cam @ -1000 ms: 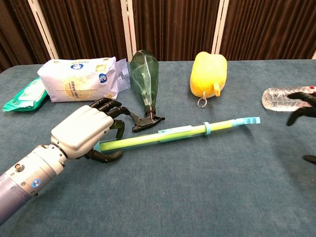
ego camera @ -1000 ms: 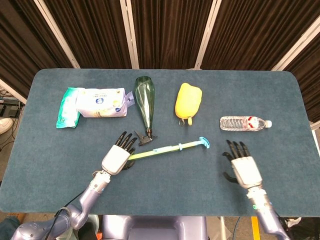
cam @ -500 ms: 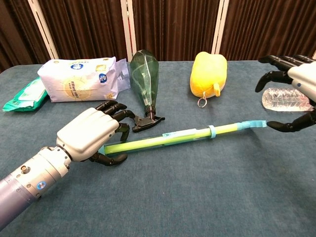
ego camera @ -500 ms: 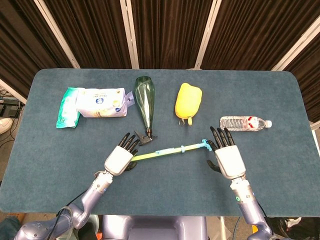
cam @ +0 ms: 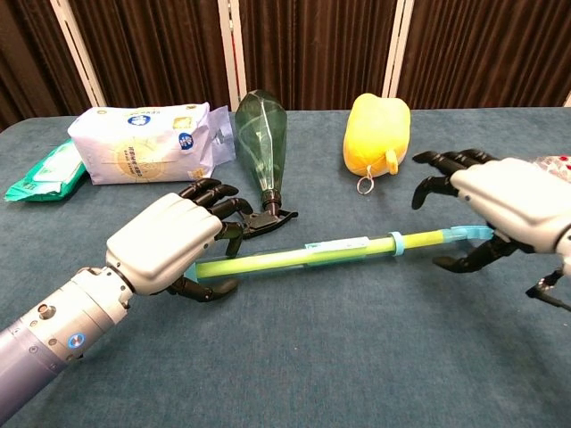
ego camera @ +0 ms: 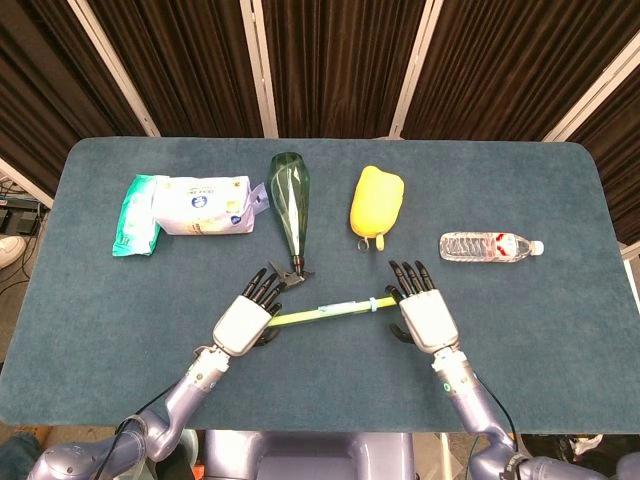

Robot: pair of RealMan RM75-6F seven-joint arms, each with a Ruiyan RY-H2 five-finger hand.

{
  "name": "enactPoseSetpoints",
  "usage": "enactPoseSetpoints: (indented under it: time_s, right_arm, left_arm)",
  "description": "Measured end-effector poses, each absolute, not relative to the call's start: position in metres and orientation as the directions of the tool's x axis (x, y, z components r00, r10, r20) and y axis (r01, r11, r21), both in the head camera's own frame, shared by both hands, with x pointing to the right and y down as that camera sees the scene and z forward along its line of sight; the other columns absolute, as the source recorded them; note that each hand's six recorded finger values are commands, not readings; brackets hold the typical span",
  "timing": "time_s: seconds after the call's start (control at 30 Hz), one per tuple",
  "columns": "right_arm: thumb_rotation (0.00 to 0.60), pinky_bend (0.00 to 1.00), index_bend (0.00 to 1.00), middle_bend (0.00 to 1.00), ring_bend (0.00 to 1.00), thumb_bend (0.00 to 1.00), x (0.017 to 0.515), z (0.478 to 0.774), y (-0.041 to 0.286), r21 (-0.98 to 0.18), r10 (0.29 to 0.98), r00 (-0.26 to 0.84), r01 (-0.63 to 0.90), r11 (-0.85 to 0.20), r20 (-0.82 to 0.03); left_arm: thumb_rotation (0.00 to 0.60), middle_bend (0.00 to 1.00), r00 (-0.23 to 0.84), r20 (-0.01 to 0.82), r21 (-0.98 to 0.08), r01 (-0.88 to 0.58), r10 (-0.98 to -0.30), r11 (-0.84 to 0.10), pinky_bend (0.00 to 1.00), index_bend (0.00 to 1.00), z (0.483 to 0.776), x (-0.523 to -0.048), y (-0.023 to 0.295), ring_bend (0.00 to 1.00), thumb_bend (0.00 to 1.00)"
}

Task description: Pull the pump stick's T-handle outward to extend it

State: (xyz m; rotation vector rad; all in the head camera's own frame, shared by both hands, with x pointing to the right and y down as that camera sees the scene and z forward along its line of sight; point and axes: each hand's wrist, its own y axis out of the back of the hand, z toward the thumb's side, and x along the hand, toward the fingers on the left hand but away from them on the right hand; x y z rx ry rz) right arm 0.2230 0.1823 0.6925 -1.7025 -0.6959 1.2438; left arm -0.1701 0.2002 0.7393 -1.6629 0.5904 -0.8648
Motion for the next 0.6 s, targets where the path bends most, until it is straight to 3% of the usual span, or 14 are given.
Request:
enactPoseSetpoints:
  time_s: [0.37, 0.6]
  right_arm:
    - [0.6, 0.0, 0.33, 0.0, 0.0, 0.3, 0.216, 0.73, 0.176, -0.86, 0.796, 0.339, -0.092, -0.503, -0.502]
    - [0.6, 0.0, 0.47, 0.03, 0.0, 0.42, 0.222, 0.746, 0.168, -0.849, 0.789, 0.329, -0.093, -0.52, -0.519]
  left_arm:
    - [0.6, 0.18, 0.619, 0.232, -0.964, 0.045, -0.75, -0.261, 0.08, 0.71, 0.736, -0.169, 0.204, 0.08, 0.46]
    - [0.6, 0.18, 0.627, 0.231, -0.964, 0.044, -0.744, -0.262, 0.08, 0.71, 0.735, -0.169, 0.208, 0.08, 0.46]
